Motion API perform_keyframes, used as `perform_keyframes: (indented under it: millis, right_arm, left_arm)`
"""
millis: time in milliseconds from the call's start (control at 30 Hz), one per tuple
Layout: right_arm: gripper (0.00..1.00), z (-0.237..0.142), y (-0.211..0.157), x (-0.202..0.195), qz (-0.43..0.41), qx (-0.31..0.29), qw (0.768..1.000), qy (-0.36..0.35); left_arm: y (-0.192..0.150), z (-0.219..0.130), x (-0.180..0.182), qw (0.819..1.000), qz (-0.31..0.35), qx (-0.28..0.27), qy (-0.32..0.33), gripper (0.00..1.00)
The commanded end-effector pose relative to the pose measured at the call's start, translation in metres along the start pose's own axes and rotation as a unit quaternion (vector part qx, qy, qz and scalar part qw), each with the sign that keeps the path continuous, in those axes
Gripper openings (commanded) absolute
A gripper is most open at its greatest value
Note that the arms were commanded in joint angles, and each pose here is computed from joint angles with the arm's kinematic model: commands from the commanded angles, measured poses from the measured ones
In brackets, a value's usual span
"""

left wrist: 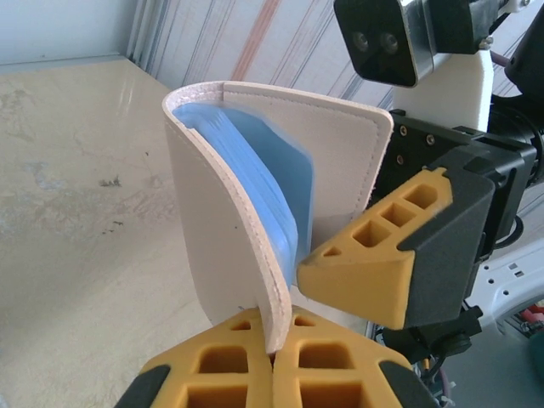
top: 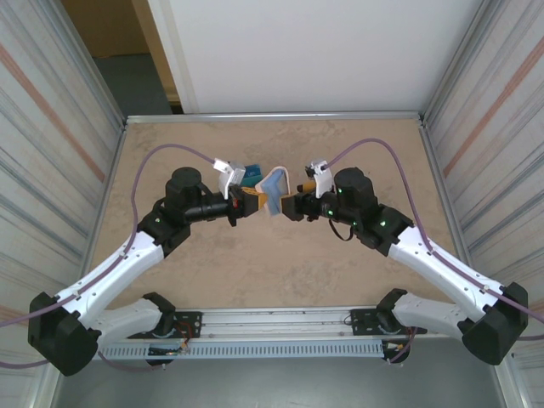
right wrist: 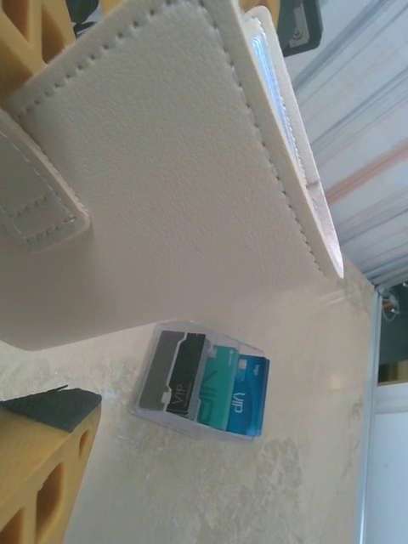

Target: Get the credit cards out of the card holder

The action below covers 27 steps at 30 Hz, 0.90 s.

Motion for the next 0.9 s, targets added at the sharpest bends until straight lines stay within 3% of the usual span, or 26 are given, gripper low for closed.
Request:
perform_keyframes:
  millis: [0,333,867]
  right_arm:
    - [0.75,0.001,-0.004,0.006,-0.025,0.007,1.000,0.007]
    - [0.81,0.007,-0.009,-0.001,-0.041,0.011,0.999,-0.016]
    - [0.72,0.007,-0.005,-0.012,-0.034,-0.002,0.998,-0.051]
  left_arm:
    - [0.024,-0.008,-0.016,0.999,0.025,-0.038,-0.029,0.00]
    - [0.025,-0.009,-0.019,0.998,0.024,-0.038,-0.037,0.00]
    - [0.024,-0.008,-0.025,0.997,0.021,-0.035,-0.060,0.00]
Point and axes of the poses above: each hand's point on the last joint's axis, 136 mm out from that joint toward the fingers, its own z axis out along the fingers, its own x axis along the line the jaws close on, y = z × x, the point moved 2 cm from there along -z, back along the fingers, and after that the axes turned 3 degrees about z, right-handed, at the moved point
